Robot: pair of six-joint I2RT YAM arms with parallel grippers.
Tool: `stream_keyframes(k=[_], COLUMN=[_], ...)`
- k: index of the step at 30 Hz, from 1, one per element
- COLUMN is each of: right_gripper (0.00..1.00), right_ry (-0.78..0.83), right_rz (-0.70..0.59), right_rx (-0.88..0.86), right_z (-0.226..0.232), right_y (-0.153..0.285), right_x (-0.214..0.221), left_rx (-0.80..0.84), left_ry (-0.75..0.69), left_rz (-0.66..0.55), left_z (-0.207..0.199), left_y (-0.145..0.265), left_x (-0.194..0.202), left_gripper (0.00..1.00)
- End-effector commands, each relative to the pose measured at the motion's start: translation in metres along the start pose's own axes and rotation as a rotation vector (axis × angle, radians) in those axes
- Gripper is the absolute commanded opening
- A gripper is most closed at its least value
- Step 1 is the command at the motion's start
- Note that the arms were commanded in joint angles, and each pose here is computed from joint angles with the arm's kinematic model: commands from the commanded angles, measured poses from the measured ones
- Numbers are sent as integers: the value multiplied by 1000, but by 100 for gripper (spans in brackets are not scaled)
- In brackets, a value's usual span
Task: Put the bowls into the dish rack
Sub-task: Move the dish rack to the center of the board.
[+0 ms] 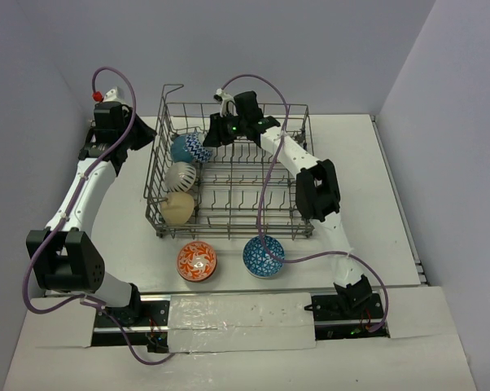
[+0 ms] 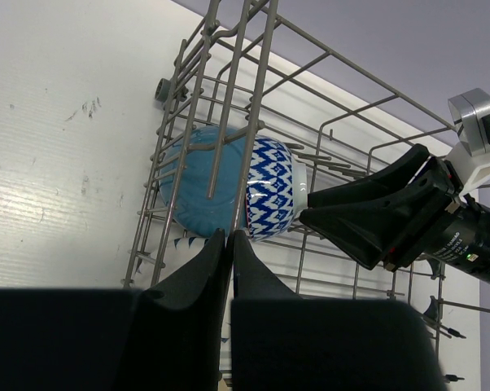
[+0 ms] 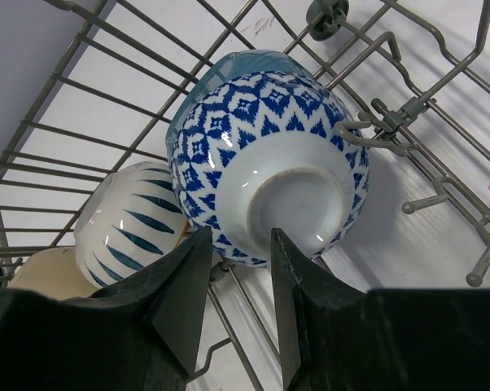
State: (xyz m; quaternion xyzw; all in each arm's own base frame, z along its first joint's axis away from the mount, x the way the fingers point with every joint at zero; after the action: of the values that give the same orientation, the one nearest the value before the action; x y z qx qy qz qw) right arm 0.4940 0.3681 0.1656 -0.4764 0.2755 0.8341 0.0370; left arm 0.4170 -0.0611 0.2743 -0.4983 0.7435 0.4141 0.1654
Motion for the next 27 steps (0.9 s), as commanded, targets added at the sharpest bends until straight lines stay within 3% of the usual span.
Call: stream_keyframes(k=[1, 16, 22, 26, 27], right_gripper=[42, 32, 22, 1, 0], right_ry=[25, 2, 4, 13, 15], right_rz=[-32, -18, -15, -9, -5], right_rx=[-26, -7, -5, -4, -2], right_z=[0, -9, -10, -10, -10], right_y=[-3, -11, -11, -10, -10], right_x=[-5, 3, 6, 9, 10], left_rx=[116, 126, 132, 134, 135], left_ry=[2, 2, 4, 4, 5], left_rz=[70, 71, 76, 74, 76], left_z=[-31, -32, -33, -33, -32], left_y=[8, 10, 10, 10, 10], left_x=[9, 8, 8, 7, 7], left_gripper=[0, 0, 0, 0, 0])
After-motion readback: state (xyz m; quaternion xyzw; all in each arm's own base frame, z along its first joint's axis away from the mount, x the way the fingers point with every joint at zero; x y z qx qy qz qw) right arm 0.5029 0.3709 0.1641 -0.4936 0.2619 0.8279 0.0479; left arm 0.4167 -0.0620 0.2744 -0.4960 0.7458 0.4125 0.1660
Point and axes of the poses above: each gripper's point midway between its finger pads, its own y axis back along the fingers, its own z axis along the line the jaws close on, x = y × z, the point moved 4 cm from there along y, back along the fingers, and after that the axes turned 7 degrees about y, right-handed, at the moved point
